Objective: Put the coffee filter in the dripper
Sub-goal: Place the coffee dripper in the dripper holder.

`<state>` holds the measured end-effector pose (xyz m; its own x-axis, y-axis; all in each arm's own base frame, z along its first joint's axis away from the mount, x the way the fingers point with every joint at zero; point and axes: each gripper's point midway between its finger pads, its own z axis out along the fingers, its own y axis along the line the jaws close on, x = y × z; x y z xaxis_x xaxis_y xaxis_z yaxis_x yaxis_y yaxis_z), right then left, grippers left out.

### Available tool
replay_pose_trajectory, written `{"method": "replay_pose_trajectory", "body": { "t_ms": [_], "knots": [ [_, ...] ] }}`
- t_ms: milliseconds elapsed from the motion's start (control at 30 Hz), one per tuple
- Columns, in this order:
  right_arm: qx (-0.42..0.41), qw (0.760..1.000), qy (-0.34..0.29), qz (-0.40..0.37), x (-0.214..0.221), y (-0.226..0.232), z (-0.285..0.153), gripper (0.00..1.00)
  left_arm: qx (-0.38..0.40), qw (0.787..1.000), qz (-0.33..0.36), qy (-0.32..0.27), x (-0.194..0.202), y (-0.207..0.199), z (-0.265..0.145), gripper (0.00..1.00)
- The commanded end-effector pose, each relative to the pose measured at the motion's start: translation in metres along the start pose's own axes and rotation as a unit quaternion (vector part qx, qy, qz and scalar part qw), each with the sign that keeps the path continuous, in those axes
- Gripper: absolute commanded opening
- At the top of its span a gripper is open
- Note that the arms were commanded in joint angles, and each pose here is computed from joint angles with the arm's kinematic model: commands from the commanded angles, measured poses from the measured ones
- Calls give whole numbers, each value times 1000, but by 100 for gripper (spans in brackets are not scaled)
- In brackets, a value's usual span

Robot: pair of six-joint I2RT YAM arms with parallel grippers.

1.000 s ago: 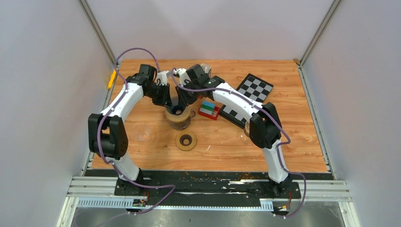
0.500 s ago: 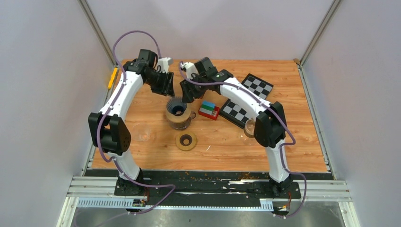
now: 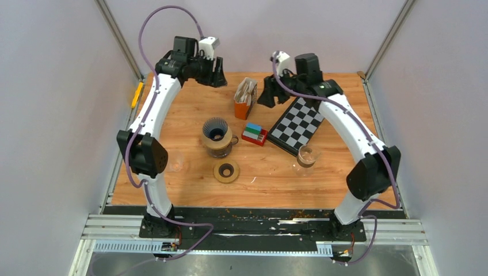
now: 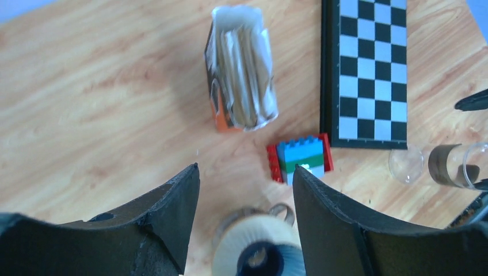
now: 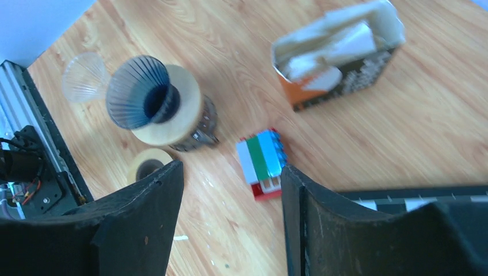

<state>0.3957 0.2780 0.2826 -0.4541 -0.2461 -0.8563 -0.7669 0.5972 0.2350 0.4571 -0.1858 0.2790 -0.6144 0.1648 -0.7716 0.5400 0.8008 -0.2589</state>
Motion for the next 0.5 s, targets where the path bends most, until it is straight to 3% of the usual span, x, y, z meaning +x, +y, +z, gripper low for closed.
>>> {"method": "replay_pose_trajectory", "body": {
  "t_ms": [0,267,467],
  "knots": [
    [-8,999,-39,-28,4,-14,-37,62,27,995,62,-69,-46,-34,32,67],
    [14,996,-44,-75,50,-21,-74,60,-26,991,93,-96,-64,-34,101,66],
    [7,995,-61,-78,67,-14,-89,60,-33,990,77,-110,-61,-27,142,52]
  ]
}}
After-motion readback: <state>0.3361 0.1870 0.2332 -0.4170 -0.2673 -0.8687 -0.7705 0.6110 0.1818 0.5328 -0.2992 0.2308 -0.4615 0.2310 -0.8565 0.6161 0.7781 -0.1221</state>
